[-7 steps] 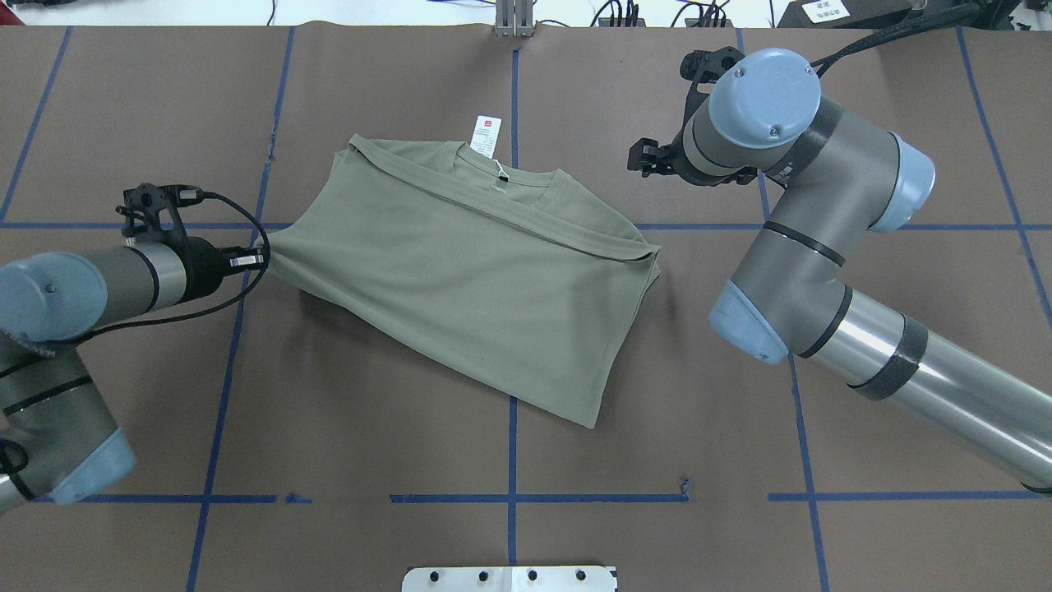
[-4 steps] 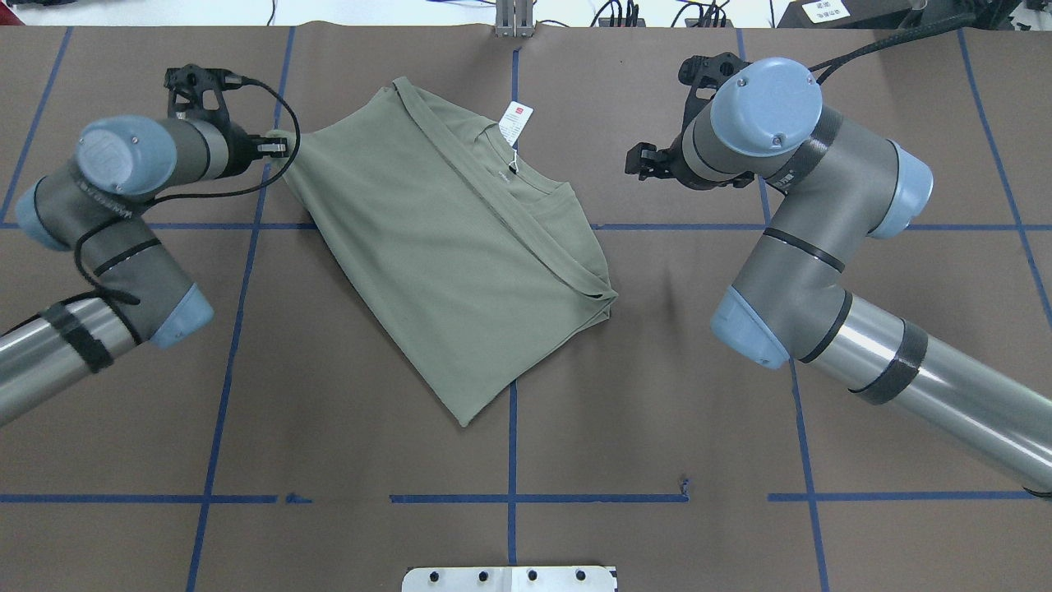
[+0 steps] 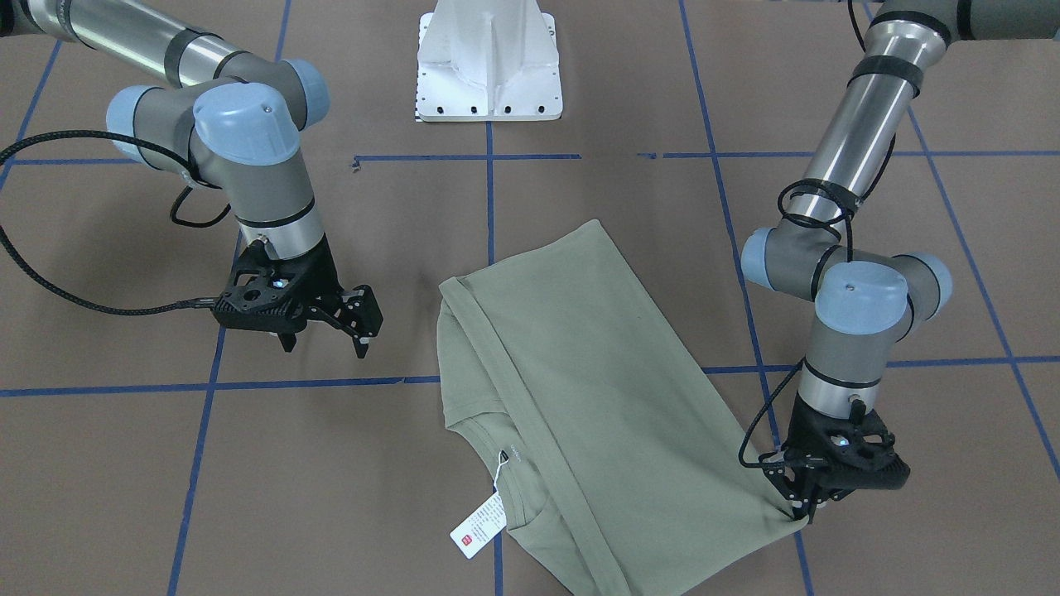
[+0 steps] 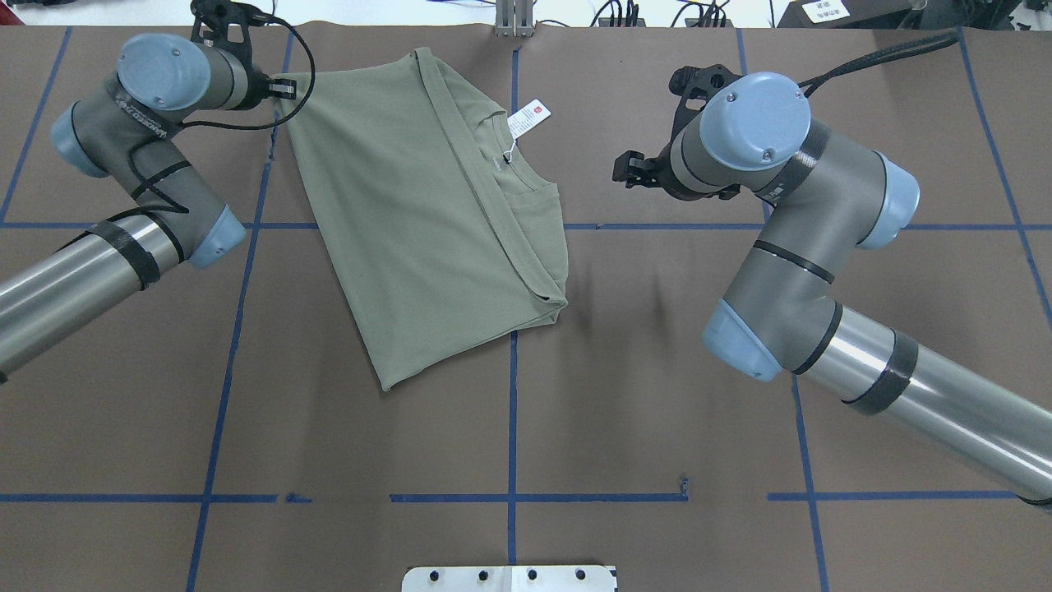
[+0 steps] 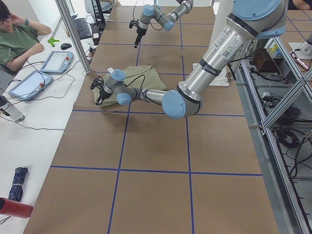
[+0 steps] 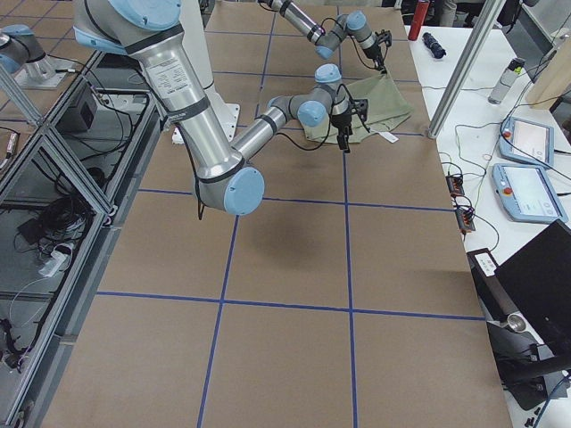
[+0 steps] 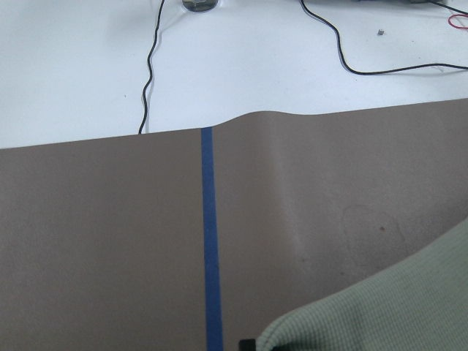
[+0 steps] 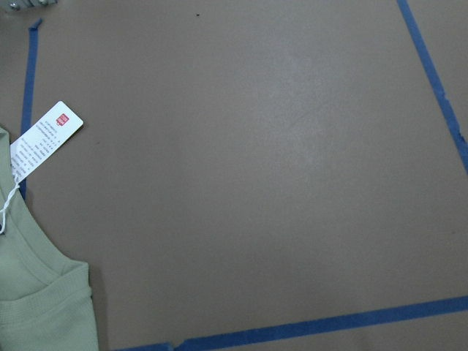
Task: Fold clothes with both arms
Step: 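Drag the shirt away from the robot with the left gripper while the right lowers, then grasp the shirt's collar corner with the right gripper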
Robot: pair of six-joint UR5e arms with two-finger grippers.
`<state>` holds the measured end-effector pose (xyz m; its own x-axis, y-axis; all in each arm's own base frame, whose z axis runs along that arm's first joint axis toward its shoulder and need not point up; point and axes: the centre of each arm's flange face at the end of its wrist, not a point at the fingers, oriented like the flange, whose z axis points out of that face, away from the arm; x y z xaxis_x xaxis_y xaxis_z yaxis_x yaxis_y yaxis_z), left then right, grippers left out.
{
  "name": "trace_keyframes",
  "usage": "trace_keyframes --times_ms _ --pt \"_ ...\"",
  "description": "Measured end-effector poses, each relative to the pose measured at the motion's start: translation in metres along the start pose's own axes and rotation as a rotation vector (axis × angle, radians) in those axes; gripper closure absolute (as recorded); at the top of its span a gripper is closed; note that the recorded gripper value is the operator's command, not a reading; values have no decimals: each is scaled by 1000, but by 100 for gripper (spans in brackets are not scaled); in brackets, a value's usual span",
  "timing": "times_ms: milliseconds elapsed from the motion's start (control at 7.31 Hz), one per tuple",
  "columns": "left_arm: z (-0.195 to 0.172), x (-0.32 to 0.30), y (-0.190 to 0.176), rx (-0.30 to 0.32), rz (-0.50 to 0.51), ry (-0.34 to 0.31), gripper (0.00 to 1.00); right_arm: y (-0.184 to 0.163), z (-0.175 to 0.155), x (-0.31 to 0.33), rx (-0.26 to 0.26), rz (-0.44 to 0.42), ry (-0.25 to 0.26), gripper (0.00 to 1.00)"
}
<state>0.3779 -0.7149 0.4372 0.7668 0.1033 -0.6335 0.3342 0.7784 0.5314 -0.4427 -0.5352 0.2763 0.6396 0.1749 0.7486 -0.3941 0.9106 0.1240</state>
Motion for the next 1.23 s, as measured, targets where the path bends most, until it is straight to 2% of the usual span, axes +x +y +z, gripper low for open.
trace_keyframes --times_ms 137,411,684,821,958,1232 --pt "-14 -6 6 -4 13 53 0 10 2 -15 6 62 -14 18" --pt "-59 -13 29 -34 -4 193 0 21 17 -69 38 251 -11 19" --pt "-83 -10 39 -44 -58 248 0 33 43 -120 29 415 22 19" --pt "-86 -7 41 -47 -68 257 0 48 54 -129 19 438 40 20" --pt "-87 -5 43 -49 -71 261 0 63 62 -133 12 430 51 25" --pt "-87 -3 45 -52 -71 264 0 82 72 -131 2 382 69 28"
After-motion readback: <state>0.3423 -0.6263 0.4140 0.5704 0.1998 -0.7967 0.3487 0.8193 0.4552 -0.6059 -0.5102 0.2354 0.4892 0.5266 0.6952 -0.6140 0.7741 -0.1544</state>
